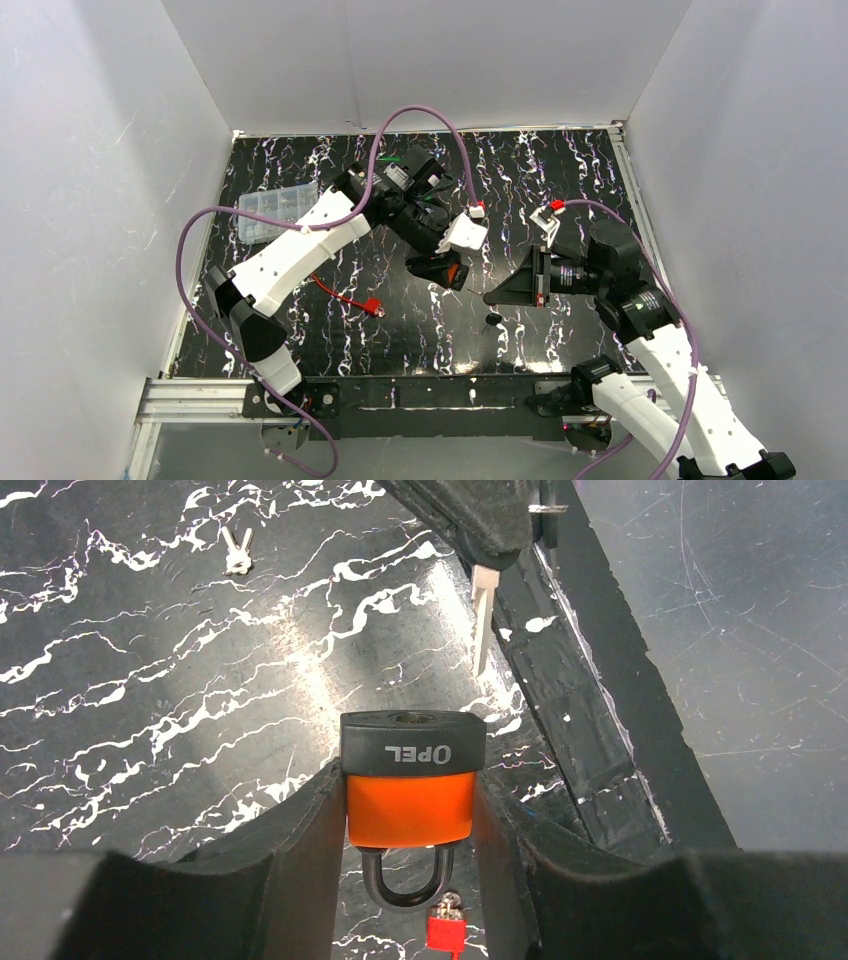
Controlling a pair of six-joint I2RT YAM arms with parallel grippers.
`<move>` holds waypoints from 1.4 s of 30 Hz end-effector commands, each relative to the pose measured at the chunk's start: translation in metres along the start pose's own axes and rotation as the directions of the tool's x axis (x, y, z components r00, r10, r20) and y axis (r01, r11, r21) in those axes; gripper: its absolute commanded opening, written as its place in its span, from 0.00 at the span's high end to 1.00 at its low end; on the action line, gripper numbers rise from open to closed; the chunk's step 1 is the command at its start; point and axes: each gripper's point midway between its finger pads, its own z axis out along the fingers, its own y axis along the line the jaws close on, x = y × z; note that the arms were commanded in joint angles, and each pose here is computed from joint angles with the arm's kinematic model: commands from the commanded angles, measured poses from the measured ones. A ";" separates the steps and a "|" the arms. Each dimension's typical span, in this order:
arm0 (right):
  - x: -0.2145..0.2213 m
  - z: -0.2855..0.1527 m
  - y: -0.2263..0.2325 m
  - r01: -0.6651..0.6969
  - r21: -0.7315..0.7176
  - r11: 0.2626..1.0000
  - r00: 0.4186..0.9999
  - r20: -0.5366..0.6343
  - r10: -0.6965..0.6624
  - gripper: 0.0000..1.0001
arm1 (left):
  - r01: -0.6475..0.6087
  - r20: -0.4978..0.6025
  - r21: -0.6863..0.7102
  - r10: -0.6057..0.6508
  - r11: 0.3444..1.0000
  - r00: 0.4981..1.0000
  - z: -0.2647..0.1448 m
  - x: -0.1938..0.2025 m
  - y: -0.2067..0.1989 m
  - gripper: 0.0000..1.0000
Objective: Unlock with the key
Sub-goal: Unlock the lock.
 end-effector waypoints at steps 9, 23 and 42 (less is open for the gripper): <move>-0.007 0.004 -0.001 0.029 -0.038 0.999 1.000 -0.005 -0.030 0.99 | -0.039 0.084 -0.022 0.041 0.999 0.996 -0.019 -0.027 -0.013 1.00; -0.012 0.009 -0.007 0.017 -0.050 0.999 1.000 -0.010 -0.018 0.99 | -0.034 0.093 -0.021 0.036 0.999 0.995 -0.018 -0.028 -0.013 1.00; -0.019 0.010 -0.013 0.014 -0.051 0.999 1.000 0.011 -0.014 0.99 | -0.057 0.092 -0.012 0.058 0.998 0.994 -0.018 -0.028 -0.019 1.00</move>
